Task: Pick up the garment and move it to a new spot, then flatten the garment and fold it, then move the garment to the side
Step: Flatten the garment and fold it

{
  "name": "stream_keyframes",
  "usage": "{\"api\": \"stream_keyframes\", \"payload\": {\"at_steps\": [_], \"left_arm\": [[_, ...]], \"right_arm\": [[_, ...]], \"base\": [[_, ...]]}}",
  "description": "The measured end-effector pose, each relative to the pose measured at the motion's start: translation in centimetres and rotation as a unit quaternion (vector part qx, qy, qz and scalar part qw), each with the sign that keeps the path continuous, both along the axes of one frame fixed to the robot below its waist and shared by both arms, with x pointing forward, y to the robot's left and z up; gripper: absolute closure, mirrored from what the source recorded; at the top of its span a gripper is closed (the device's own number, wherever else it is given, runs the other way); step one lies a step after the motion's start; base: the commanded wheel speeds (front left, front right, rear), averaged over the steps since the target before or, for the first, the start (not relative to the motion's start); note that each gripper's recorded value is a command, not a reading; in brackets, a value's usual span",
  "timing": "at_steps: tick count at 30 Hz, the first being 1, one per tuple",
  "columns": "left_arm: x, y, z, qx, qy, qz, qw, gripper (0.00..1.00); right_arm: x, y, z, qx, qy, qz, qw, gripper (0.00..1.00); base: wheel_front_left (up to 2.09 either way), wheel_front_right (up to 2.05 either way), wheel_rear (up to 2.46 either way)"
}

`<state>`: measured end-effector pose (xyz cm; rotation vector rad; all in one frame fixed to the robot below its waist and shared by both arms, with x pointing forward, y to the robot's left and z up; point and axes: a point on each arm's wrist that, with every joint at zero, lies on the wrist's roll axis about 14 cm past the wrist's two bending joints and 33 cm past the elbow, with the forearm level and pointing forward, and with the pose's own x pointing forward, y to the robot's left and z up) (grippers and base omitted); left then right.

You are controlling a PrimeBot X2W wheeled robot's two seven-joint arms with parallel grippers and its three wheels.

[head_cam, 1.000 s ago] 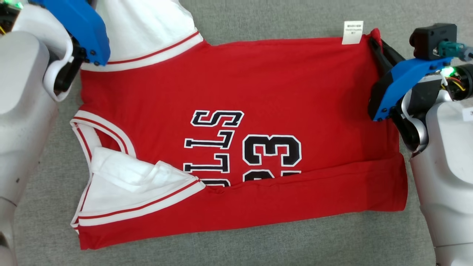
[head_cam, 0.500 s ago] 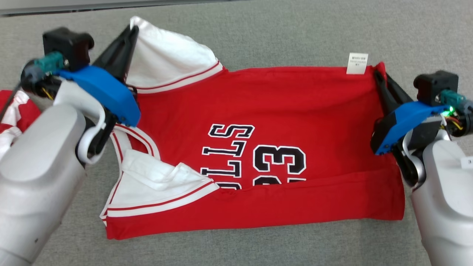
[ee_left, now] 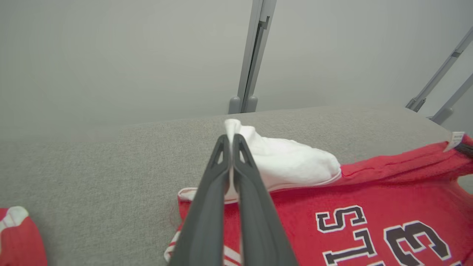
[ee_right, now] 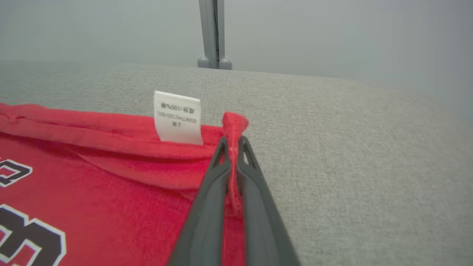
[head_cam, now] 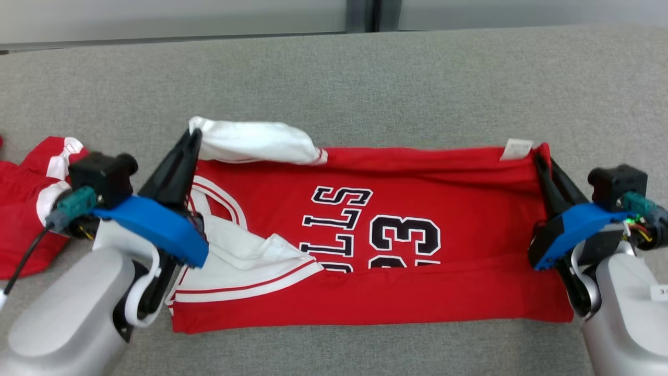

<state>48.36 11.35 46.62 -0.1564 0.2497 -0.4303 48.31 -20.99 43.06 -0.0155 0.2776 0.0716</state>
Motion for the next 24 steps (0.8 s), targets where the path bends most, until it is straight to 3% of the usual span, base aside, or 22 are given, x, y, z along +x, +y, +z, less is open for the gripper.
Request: {"api": "stream_keyframes", "payload": {"at_steps": [15,16,17,18,19,20,24], "left_arm": [[-6.4,1.2,-2.0,-0.018,0.042,0.037,0.998,1.0],[-6.7,1.2,-2.0,-0.017,0.044,0.039,0.998,1.0],[-7.0,1.2,-2.1,-0.02,0.047,0.042,0.998,1.0],[-7.3,1.3,-2.2,-0.02,0.049,0.045,0.998,1.0],[-7.5,1.3,-2.2,-0.02,0.048,0.049,0.997,0.1],[-7.6,1.4,-2.0,-0.022,0.044,0.053,0.997,0.0],[-7.9,1.8,-1.5,-0.026,0.03,0.068,0.997,0.0]], "right_arm": [[-4.1,0.1,-1.1,0.03,-0.01,-0.017,0.999,1.0],[-4.4,0.1,-1.2,0.032,-0.008,-0.018,0.999,0.94],[-4.7,0.1,-1.2,0.036,-0.011,-0.02,0.999,0.25],[-4.8,0.1,-1.1,0.041,-0.011,-0.022,0.999,0.0],[-5.0,0.1,-1.1,0.043,-0.013,-0.024,0.999,0.0],[-5.1,0.1,-0.9,0.044,-0.017,-0.024,0.999,0.0],[-5.5,-0.2,0.0,0.05,-0.037,-0.029,0.998,0.0]], "base": [[0.0,0.0,0.0],[0.0,0.0,0.0],[0.0,0.0,0.0],[0.0,0.0,0.0],[0.0,0.0,0.0],[0.0,0.0,0.0],[0.0,0.0,0.0]]}}
